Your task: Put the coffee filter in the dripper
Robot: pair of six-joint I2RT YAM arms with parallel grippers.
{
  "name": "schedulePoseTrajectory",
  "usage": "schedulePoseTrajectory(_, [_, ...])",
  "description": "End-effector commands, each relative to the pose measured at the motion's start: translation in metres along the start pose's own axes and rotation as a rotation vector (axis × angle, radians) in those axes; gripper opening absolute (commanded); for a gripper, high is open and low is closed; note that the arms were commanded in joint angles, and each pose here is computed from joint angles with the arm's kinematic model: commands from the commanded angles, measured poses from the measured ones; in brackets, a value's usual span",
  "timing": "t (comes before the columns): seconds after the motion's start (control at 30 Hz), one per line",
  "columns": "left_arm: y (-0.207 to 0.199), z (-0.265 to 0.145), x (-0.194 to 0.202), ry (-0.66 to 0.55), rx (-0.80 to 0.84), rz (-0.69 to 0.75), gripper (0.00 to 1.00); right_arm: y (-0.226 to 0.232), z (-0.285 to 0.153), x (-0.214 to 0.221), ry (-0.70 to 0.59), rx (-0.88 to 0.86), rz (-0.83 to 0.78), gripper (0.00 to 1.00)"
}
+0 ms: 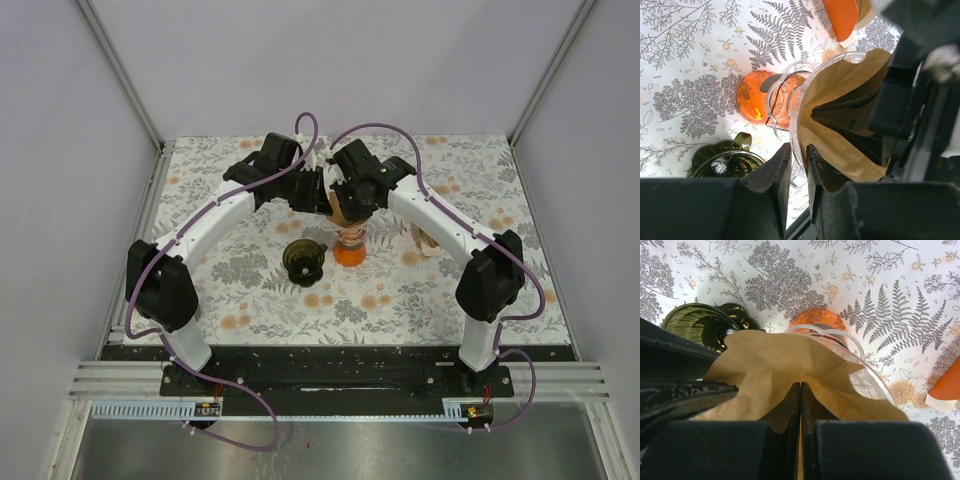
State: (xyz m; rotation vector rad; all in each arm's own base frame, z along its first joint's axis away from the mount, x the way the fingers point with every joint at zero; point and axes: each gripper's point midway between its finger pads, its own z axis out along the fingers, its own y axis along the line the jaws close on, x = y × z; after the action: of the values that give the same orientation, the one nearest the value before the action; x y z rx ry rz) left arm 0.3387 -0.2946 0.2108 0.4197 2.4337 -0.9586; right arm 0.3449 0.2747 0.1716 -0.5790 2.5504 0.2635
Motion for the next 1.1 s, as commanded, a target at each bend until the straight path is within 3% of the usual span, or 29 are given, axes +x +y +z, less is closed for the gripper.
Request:
schedulePoseTrajectory(0.0, [-0.007, -0.010, -0.009, -0.054, -0.015, 0.068, 0.19, -0.001, -0.034, -0.028, -0.118, -0.049, 0.007, 0.01])
schedulePoseTrajectory(0.43, [-0.012, -0.022, -0.021, -0.099, -0.068, 0.145, 0.13, 0.016, -0.077, -0.058, -0.266, -0.156, -0.059, 0.14])
schedulePoseTrajectory(0.73, [-0.010, -0.019, -0.020, -0.087, -0.077, 0.144, 0.10, 0.004, -0.113, -0.073, -0.398, -0.130, -0.048, 0.36])
schedulePoseTrajectory(0.97, [-0.010, -0.018, -0.019, -0.084, -0.080, 0.144, 0.10, -0.035, -0.097, -0.071, -0.394, 0.024, 0.010, 0.77])
schedulePoseTrajectory(1.07, [-0.011, -0.018, -0.019, -0.084, -0.077, 0.145, 0.10, -0.034, -0.081, -0.069, -0.353, -0.001, -0.026, 0.85])
